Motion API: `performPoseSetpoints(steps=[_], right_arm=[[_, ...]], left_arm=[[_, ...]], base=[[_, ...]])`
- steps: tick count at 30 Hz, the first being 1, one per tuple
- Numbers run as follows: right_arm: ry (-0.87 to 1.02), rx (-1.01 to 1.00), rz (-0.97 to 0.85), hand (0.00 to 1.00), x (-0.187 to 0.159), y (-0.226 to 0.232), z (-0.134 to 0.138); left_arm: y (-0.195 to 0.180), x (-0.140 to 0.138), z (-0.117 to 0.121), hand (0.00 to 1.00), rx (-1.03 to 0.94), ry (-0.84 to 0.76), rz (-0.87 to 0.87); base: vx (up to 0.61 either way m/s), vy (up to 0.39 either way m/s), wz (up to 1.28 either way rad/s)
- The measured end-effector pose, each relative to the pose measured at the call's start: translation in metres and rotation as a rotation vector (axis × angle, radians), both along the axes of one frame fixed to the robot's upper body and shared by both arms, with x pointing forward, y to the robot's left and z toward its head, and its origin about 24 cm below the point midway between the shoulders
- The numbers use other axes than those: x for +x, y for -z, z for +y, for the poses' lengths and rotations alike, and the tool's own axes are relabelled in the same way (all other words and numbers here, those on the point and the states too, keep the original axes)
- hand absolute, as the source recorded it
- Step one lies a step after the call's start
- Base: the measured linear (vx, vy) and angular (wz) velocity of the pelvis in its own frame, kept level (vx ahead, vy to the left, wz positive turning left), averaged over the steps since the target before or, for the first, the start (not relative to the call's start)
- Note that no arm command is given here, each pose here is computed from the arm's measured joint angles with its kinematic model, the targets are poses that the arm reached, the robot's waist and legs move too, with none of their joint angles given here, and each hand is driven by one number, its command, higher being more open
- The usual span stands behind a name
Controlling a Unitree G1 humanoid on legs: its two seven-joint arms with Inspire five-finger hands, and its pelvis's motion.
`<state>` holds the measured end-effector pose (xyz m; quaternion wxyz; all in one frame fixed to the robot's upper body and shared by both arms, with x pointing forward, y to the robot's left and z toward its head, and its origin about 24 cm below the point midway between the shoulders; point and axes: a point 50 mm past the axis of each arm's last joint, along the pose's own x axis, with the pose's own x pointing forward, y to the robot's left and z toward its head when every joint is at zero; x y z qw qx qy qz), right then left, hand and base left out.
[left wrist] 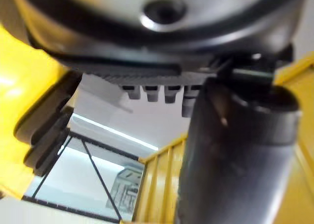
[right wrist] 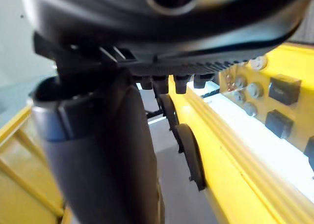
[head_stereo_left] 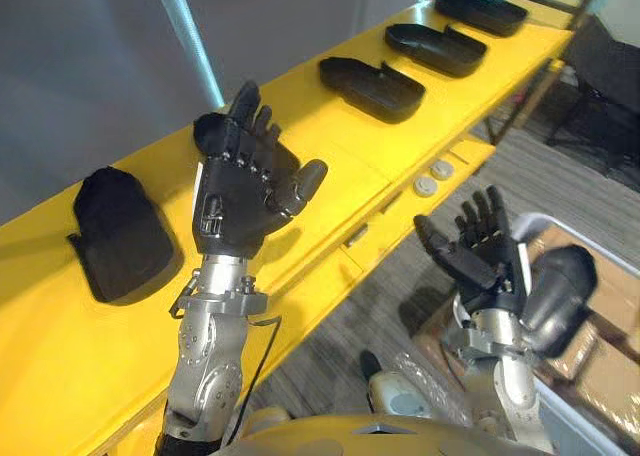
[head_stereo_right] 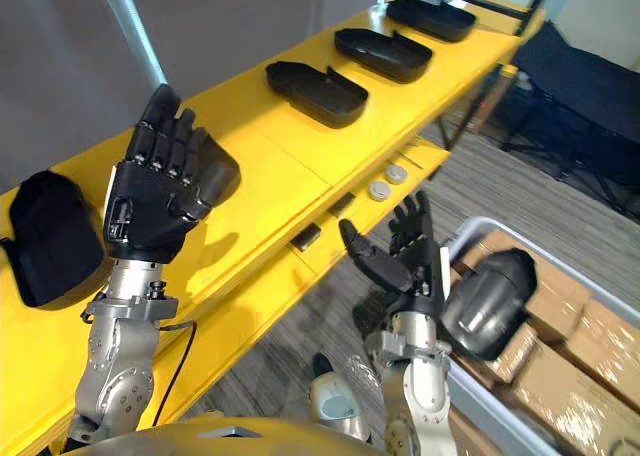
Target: Walk over and take three plastic housings, then place them on the shelf
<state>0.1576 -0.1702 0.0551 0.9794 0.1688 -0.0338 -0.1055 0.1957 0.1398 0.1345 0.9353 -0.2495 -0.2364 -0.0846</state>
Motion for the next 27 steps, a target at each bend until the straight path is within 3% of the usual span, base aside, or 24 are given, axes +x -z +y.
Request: performPoseSetpoints(steps=[4,7,10,14,16,20,27], right_arm=[[-0.068,-0.037,-0.019,1.00,0.010,0.003,0.002],[-0.080,-0.040,-0.045,1.00,0.043,0.006,0.009],[-0.059,-0.064,-0.056,1.00,0.061,0.005,0.008],[-0.101,-0.108,0.012,1.00,0.048,0.020,0.009],[-0.118,-0.175,0.041,1.00,0.038,0.024,-0.001],[-0.092,-0.239,0.010,1.00,0.027,0.011,-0.024],[-0.061,-0.227,0.005,1.00,0.017,0.008,-0.034]], left_arm=[[0.002,0.002,0.011,1.00,0.044,-0.104,0.027],[0.012,0.008,0.027,1.00,0.196,-0.249,0.073],[0.021,0.017,0.027,1.00,0.199,-0.237,0.108],[0.035,0.016,0.025,1.00,0.104,-0.194,0.187],[0.046,0.009,0.011,1.00,0.002,-0.111,0.235],[0.063,0.006,-0.013,1.00,-0.013,0.024,0.302],[0.074,-0.003,-0.013,1.00,0.007,0.040,0.340]], base=[[-0.10,0.007,-1.31],[-0.15,-0.172,-1.35],[-0.09,-0.030,-1.29],[-0.06,-0.299,-0.38],[-0.04,-0.306,-0.30],[-0.05,-0.186,-0.27],[-0.03,0.016,-0.44]])
